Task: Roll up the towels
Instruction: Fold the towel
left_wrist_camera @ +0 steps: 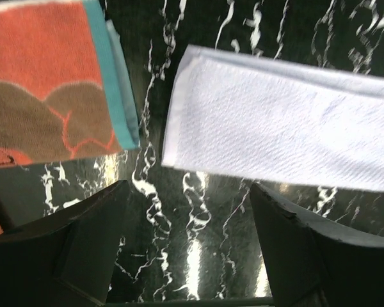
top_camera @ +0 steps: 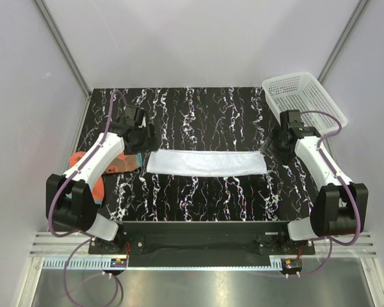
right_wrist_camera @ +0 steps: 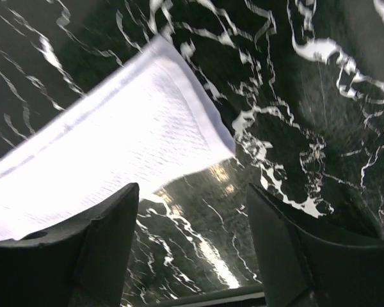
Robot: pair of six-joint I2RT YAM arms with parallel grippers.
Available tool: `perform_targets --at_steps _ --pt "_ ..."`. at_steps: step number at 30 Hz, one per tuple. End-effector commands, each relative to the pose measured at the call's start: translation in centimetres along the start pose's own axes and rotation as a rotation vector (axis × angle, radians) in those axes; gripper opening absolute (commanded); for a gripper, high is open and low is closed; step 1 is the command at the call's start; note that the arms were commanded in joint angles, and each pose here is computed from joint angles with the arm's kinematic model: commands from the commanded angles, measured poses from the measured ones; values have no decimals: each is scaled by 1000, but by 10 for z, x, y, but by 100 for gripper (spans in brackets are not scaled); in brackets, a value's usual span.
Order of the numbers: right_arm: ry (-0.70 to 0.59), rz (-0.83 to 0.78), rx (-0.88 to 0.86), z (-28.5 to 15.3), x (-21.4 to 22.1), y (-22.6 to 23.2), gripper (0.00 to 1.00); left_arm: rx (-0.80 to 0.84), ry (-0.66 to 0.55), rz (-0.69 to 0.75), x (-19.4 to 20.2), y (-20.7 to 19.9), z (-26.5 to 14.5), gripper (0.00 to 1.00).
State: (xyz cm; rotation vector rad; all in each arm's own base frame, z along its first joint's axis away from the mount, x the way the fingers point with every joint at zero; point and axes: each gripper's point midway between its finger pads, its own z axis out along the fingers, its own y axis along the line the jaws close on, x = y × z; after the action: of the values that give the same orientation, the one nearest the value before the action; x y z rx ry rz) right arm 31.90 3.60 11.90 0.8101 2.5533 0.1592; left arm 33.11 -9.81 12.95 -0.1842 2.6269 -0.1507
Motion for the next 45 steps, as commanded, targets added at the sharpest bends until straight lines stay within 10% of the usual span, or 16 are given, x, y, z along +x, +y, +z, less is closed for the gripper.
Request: perform_targets --at_steps 1,39,45 --pt "57 12 -17 12 23 -8 73 -32 -15 56 16 14 2 81" --pt "123 52 137 92 54 -51 42 -43 37 128 43 17 12 79" --pt "124 49 137 90 54 -53 16 -53 48 134 46 18 14 79"
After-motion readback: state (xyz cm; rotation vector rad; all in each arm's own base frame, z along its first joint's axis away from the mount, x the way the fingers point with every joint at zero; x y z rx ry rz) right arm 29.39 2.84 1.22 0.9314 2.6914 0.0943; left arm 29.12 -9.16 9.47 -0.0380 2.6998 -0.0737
